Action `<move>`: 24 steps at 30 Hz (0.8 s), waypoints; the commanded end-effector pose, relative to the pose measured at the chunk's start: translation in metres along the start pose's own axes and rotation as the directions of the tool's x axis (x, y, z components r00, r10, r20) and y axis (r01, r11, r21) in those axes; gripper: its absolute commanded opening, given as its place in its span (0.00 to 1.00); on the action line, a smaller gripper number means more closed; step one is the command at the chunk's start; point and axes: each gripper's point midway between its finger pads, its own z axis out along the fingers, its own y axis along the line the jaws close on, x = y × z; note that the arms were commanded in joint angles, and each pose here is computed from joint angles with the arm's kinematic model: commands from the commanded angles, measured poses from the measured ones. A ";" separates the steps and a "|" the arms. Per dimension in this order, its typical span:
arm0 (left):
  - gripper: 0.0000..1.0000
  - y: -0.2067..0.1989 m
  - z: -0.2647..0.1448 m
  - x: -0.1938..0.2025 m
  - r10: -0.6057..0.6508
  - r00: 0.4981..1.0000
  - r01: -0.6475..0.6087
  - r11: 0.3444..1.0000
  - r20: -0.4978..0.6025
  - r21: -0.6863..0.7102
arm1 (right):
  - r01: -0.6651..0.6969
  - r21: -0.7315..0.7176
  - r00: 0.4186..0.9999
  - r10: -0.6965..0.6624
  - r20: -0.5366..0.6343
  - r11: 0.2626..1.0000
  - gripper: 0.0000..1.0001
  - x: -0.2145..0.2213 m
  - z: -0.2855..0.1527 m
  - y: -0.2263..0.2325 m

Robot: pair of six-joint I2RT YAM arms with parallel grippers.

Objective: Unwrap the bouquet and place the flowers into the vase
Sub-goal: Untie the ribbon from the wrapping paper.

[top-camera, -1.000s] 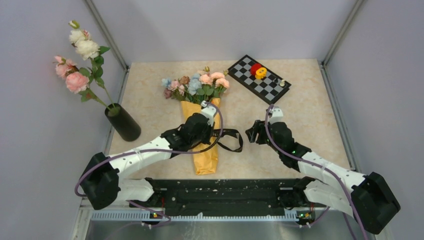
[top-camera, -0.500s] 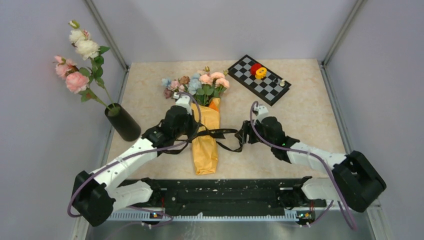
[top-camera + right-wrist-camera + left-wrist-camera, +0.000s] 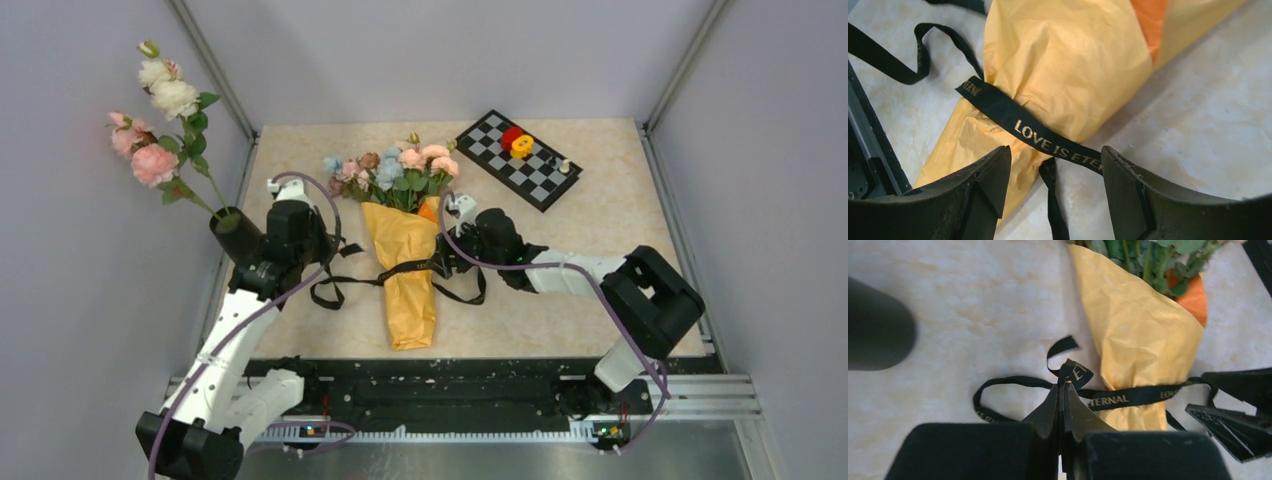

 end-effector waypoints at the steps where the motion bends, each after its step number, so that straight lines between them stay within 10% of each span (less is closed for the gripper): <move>1: 0.00 0.038 -0.023 -0.023 0.042 0.998 -0.036 0.983 0.035 -0.179 | 0.116 -0.048 0.993 -0.114 0.032 0.992 0.68 -0.019 0.018 0.020; 24: 0.00 0.095 -0.033 -0.040 0.227 0.973 -0.185 0.861 0.033 -0.473 | 0.133 0.021 0.990 -0.131 -0.051 0.991 0.60 0.006 0.033 0.000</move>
